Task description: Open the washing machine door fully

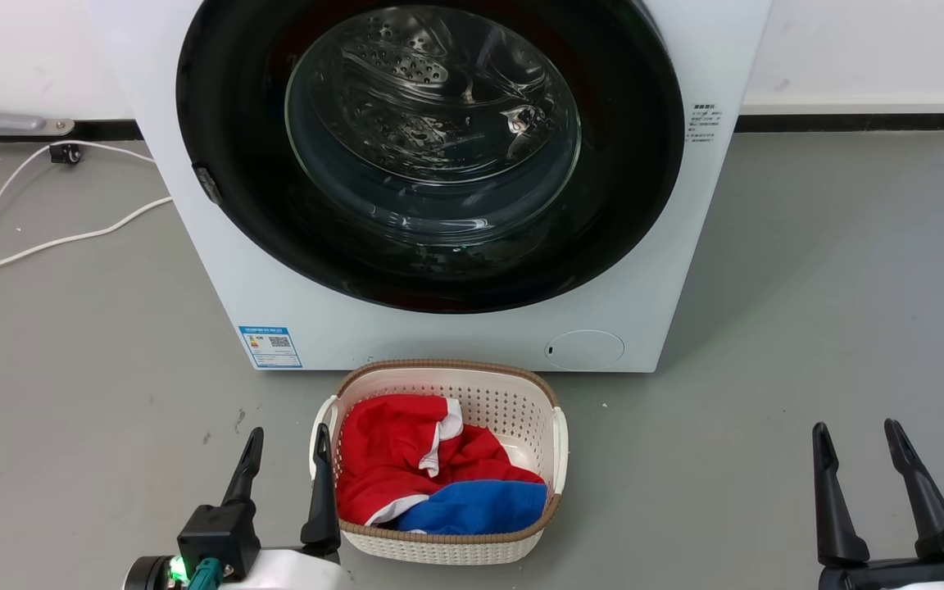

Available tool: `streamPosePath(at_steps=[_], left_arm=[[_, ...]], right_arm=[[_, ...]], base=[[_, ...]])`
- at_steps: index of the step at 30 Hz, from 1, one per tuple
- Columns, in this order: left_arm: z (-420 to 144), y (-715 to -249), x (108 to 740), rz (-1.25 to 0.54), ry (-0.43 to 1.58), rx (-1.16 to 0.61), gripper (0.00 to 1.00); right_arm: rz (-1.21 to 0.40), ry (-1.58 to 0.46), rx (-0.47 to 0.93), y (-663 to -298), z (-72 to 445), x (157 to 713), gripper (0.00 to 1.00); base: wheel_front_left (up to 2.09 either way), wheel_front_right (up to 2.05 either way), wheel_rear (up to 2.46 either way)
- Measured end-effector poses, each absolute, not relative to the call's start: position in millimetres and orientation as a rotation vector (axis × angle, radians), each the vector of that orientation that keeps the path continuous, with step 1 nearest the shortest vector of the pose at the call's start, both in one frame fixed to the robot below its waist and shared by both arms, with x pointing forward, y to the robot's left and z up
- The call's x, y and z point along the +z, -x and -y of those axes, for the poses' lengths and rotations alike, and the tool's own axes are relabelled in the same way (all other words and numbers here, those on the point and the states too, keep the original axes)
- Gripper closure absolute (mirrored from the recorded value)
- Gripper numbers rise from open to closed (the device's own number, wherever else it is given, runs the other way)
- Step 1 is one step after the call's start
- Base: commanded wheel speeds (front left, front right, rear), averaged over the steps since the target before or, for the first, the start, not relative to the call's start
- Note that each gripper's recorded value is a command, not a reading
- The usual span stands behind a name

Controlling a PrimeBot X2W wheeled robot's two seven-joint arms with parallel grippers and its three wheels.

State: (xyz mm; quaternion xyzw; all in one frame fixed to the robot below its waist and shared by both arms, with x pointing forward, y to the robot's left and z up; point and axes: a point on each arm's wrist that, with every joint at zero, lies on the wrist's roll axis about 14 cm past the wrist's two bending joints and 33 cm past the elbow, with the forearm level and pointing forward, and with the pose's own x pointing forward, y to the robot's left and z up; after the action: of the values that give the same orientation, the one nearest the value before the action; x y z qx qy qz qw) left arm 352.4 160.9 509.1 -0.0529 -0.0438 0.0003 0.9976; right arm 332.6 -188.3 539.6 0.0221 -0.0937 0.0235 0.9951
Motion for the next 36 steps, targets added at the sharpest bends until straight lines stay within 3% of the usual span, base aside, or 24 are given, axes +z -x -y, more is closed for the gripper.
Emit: streamPosePath(at_steps=[4,5,6,7,12,23,28,36], left_arm=[[-161.1,-352.2,509.0,0.087,0.104,0.002,0.0],[-160.9,-352.2,509.0,0.087,0.104,0.002,0.0],[-161.1,-352.0,508.8,0.087,0.104,0.003,0.0],[-160.9,-351.8,508.5,0.086,0.104,0.002,0.0],[-161.2,-351.7,508.4,0.086,0.103,0.004,0.0],[-162.3,-351.5,508.9,0.087,0.103,0.01,0.0],[-162.0,-351.5,508.6,0.086,0.104,0.009,0.0],[-162.6,-351.2,506.8,0.08,0.108,0.012,0.0]], right_arm=[[0.186,-0.045,0.052,-332.2,186.5,539.0,0.0],[0.187,-0.043,0.054,-332.1,185.9,539.2,0.53],[0.189,-0.041,0.055,-332.1,185.5,539.9,0.92],[0.19,-0.041,0.058,-332.1,184.7,540.5,1.0],[0.215,-0.172,0.016,-331.8,196.6,545.7,1.0],[0.238,-0.862,-0.142,-326.8,230.4,526.8,1.0],[0.198,-1.122,-0.139,-326.5,213.3,513.8,1.0],[0.167,-1.366,-0.12,-325.9,193.8,510.6,1.0]], base=[[0.0,0.0,0.0],[0.0,0.0,0.0],[0.0,0.0,0.0],[0.0,0.0,0.0],[0.0,0.0,0.0],[0.0,0.0,0.0],[0.0,0.0,0.0],[0.0,0.0,0.0]])
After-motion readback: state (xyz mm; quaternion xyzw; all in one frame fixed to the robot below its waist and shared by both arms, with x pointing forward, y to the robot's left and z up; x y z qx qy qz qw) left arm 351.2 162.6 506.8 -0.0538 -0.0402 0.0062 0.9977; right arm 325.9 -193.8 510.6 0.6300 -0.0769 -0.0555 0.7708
